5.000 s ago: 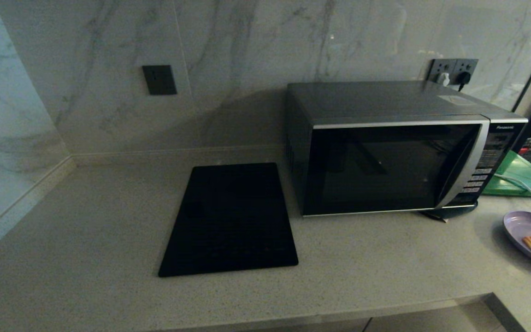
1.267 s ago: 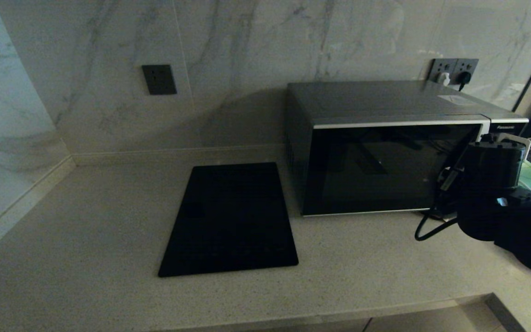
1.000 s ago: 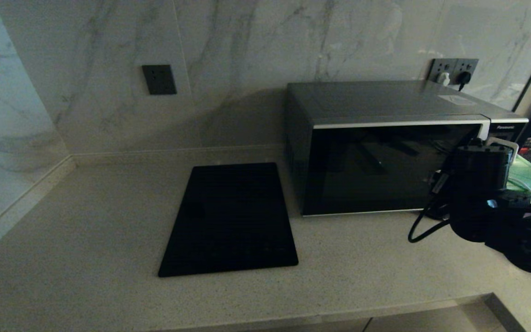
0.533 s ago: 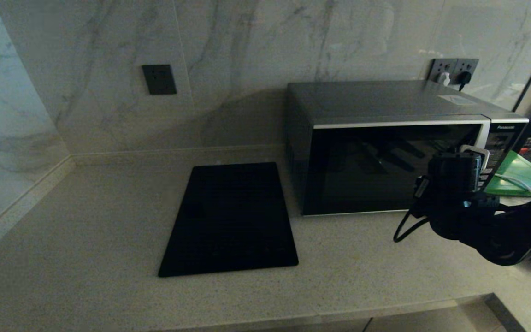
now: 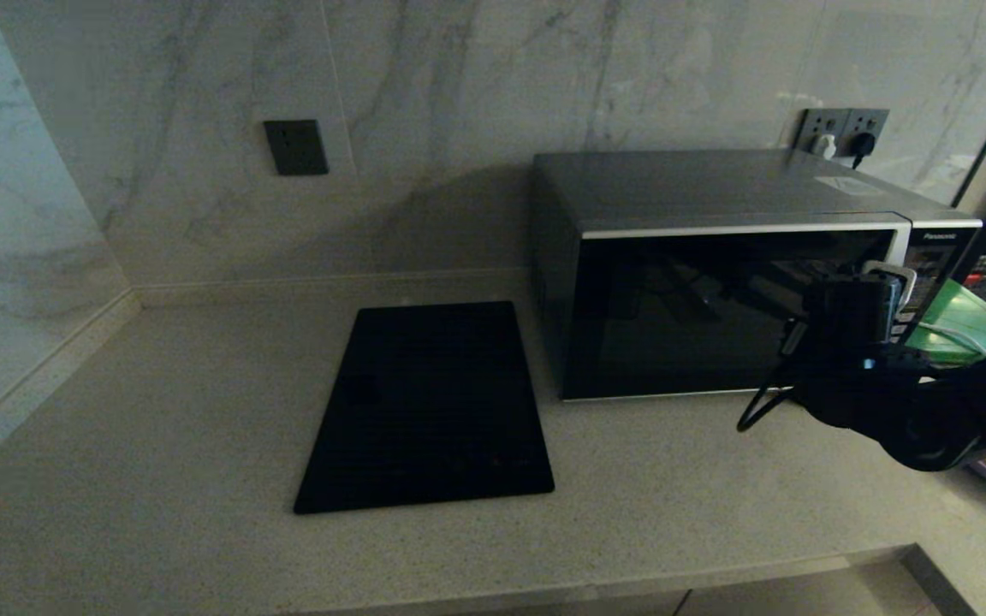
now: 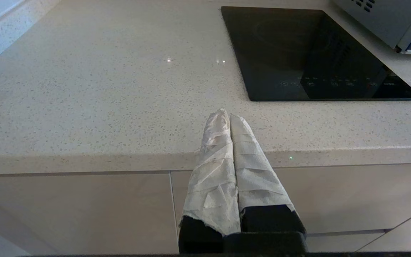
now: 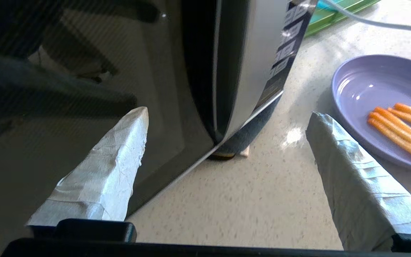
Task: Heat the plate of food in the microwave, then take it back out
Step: Open the microwave oven
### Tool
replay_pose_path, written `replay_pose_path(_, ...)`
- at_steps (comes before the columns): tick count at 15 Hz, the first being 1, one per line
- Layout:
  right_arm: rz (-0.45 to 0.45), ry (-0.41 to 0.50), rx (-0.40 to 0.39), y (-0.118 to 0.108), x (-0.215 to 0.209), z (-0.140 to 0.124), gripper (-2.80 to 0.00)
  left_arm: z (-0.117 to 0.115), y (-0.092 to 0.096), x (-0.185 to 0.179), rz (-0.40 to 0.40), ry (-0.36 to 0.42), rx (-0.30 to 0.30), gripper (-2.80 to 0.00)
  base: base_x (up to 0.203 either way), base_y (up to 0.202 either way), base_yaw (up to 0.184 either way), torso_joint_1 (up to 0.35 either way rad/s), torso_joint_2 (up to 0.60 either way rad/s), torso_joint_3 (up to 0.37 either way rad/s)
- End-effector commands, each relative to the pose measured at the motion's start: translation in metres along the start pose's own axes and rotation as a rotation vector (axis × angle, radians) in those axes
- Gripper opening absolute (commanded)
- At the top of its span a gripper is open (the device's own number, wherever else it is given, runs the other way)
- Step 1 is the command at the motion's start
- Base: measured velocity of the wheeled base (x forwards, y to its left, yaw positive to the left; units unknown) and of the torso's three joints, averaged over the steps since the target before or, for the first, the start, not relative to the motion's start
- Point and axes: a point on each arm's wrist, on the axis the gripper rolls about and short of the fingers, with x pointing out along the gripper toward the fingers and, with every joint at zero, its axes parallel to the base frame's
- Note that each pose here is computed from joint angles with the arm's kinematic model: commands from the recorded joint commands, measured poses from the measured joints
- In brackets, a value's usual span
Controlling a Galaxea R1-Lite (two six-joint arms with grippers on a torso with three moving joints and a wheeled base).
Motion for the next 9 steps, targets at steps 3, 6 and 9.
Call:
replay_pose_path(3, -0.023, -0.022, 0.007, 0.000, 0.010, 0.007, 0.00, 0.000, 0.000, 0.000, 0.001, 0.001, -0.001, -2.80, 0.000, 0.000, 0.000, 0.000, 0.00, 0.000)
replay_pose_path(6, -0.036, -0.026, 0.004, 0.000, 0.017, 0.007, 0.00, 0.000, 0.000, 0.000, 0.001, 0.001, -0.001, -2.80, 0.000, 0.000, 0.000, 0.000, 0.00, 0.000)
replay_pose_path(9, -0.043, -0.022, -0.005, 0.000, 0.020, 0.004, 0.00, 0.000, 0.000, 0.000, 0.001, 0.001, -0.001, -2.80, 0.000, 0.000, 0.000, 0.000, 0.00, 0.000)
